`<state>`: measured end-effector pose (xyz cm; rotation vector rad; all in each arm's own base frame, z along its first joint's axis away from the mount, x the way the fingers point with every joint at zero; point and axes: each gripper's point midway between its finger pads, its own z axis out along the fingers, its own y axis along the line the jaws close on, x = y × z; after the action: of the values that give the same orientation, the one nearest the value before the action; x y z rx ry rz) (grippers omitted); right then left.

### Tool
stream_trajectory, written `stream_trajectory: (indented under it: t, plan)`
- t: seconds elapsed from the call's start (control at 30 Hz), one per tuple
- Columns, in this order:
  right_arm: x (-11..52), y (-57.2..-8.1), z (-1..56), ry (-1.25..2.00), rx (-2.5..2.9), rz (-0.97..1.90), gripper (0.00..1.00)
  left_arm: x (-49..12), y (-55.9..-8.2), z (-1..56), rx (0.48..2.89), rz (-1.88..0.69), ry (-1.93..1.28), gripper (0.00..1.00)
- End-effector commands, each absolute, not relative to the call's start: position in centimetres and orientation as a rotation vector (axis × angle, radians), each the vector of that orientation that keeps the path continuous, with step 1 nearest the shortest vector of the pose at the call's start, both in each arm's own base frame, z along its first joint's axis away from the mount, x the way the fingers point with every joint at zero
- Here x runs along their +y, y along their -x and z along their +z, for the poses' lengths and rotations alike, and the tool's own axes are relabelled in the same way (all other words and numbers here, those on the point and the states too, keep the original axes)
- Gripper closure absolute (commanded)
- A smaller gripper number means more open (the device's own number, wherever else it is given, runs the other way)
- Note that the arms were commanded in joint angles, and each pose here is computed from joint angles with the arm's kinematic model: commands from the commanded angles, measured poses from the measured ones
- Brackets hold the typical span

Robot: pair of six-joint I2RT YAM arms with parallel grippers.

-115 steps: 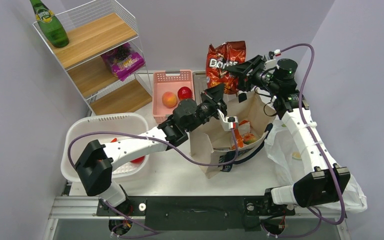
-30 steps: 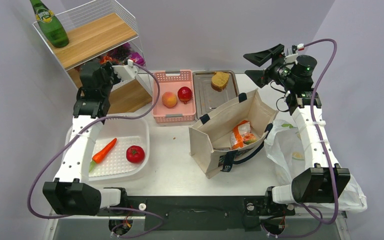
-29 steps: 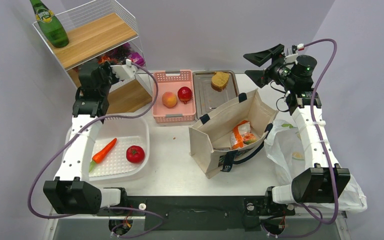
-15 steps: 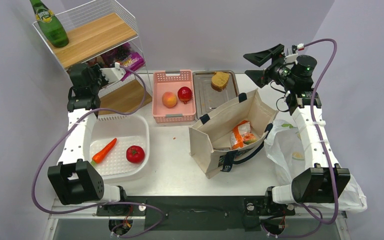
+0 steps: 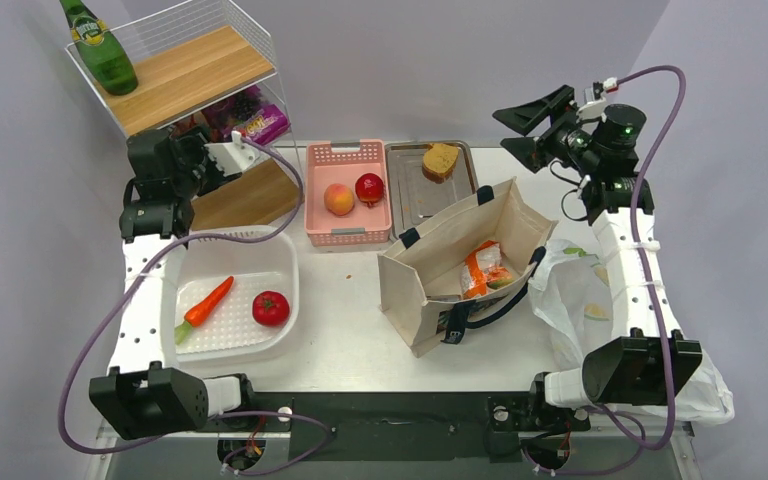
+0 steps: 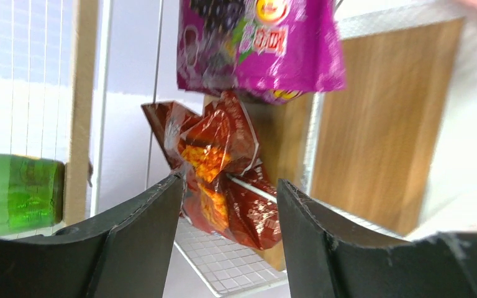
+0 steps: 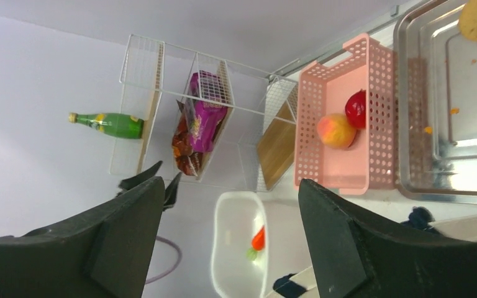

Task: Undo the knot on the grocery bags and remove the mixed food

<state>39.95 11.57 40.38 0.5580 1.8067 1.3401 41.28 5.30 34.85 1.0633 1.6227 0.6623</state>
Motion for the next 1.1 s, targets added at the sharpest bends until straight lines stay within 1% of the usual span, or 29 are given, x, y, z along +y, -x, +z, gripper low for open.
stream_trajectory:
  t: [0.0,0.03,0.07,0.1,0.13,0.17,0.2,0.23,0.3,0.43,0.57,0.63,0.7,0.73,0.77,0.8,0.83,0.87,0.9,0.93,1.07]
  plan:
    - [9.8,-39.1,41.3,-0.319,1.858,1.068,0.26,0.0,-37.0,38.5,1.566,0.388,-1.064,0.45]
    - [9.2,-39.0,41.9,-0.180,1.851,0.949,0.26,-1.7,-36.5,38.7,1.554,0.321,-1.076,0.45]
    - [8.5,-38.3,40.3,-0.168,1.929,0.872,0.25,-2.7,-35.6,38.8,1.583,0.252,-1.058,0.44]
    - [7.1,-38.6,40.6,-0.058,1.925,0.701,0.23,-4.7,-35.0,38.9,1.572,0.191,-1.082,0.44]
    - [6.4,-37.4,38.7,-0.048,2.027,0.628,0.22,-6.0,-34.3,38.9,1.597,0.127,-1.071,0.44]
    - [4.5,-37.8,38.6,0.030,2.041,0.454,0.20,-8.1,-33.7,38.8,1.584,0.072,-1.101,0.44]
    - [3.7,-36.7,37.7,0.054,2.109,0.387,0.19,-9.2,-33.1,38.8,1.603,0.019,-1.084,0.43]
    - [2.0,-36.8,36.4,0.128,2.159,0.252,0.17,-10.8,-32.6,38.9,1.591,-0.022,-1.102,0.43]
    - [0.4,-34.8,33.5,0.232,2.316,0.132,0.15,-13.0,-31.8,38.9,1.601,-0.119,-1.072,0.43]
    - [-1.2,-32.3,29.4,0.406,2.507,0.015,0.14,-15.9,-31.2,38.9,1.591,-0.232,-1.068,0.42]
    - [-0.9,-30.7,25.6,0.554,2.601,-0.042,0.14,-17.9,-31.0,38.4,1.563,-0.287,-1.074,0.42]
    - [-0.3,-30.4,23.8,0.617,2.629,-0.076,0.16,-18.8,-30.9,38.4,1.536,-0.304,-1.078,0.42]
    - [0.3,-30.2,22.2,0.654,2.652,-0.081,0.23,-19.6,-30.4,38.2,1.517,-0.325,-1.092,0.42]
    - [0.4,-30.4,22.0,0.652,2.653,-0.088,0.34,-19.8,-30.3,38.1,1.516,-0.333,-1.099,0.42]
    - [0.7,-30.7,21.8,0.656,2.642,-0.088,0.42,-20.1,-30.0,37.8,1.517,-0.344,-1.106,0.42]
    - [1.0,-30.9,21.8,0.649,2.638,-0.076,0.61,-20.3,-29.8,37.7,1.512,-0.355,-1.114,0.42]
    - [1.2,-31.4,22.3,0.640,2.614,-0.066,0.72,-20.6,-29.4,37.5,1.508,-0.366,-1.125,0.43]
    - [1.9,-31.7,22.6,0.635,2.599,-0.019,0.90,-20.8,-29.1,37.4,1.500,-0.383,-1.136,0.43]
    - [2.4,-32.3,23.7,0.630,2.560,0.006,0.96,-21.0,-28.7,37.3,1.490,-0.394,-1.147,0.43]
    - [3.5,-32.5,24.5,0.632,2.515,0.081,1.00,-21.4,-28.3,37.2,1.472,-0.412,-1.166,0.43]
    - [7.5,-32.9,29.2,0.692,2.292,0.268,1.00,-23.1,-26.3,36.6,1.396,-0.432,-1.278,0.43]
